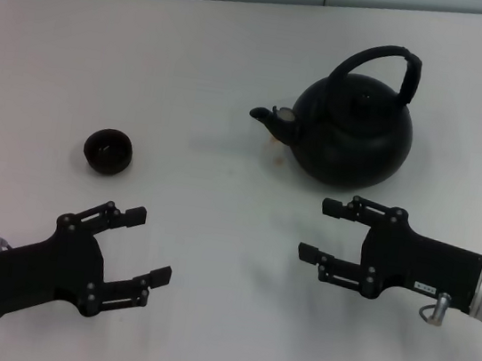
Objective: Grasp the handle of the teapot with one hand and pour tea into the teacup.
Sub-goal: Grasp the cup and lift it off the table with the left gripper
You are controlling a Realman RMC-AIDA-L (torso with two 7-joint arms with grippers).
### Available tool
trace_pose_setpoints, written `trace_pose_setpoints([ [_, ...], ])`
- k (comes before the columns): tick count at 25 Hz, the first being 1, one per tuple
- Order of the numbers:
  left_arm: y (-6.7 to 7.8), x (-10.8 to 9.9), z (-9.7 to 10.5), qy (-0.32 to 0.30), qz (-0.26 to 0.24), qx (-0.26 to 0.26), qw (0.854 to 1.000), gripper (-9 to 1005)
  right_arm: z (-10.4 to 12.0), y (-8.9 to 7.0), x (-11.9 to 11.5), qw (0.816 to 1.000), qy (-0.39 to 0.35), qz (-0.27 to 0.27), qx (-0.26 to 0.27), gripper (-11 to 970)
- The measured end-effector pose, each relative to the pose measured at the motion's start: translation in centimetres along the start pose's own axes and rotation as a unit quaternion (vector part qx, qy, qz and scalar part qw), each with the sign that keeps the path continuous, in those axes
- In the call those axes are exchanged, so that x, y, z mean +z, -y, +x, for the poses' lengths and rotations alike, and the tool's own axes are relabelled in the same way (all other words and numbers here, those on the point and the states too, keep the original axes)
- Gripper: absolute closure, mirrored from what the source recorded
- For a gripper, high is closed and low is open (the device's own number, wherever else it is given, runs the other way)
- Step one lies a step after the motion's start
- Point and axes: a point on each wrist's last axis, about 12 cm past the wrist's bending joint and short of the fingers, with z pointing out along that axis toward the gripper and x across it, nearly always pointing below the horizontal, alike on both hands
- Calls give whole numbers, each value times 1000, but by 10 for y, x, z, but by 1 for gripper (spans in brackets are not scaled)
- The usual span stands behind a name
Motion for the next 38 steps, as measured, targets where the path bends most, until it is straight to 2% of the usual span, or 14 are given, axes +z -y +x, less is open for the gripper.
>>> trace_pose_setpoints([
  [16, -1, -2, 0, 4, -10, 0, 1000, 149, 0, 0, 0, 1000, 0, 0, 0, 242],
  [23, -11, -18, 2, 27, -95, -9, 995, 149, 0, 0, 0, 1000, -1, 0, 0, 242],
  [26, -17, -27, 6, 24, -146, -11, 989, 149, 0, 0, 0, 1000, -1, 1, 0, 241],
  [30, -22, -36, 12, 10, -188, -3, 982, 149, 0, 0, 0, 1000, -1, 1, 0, 242],
  [38, -27, -44, 19, -20, -219, -3, 975, 150, 1, -1, 0, 1000, 0, 0, 3, 243],
])
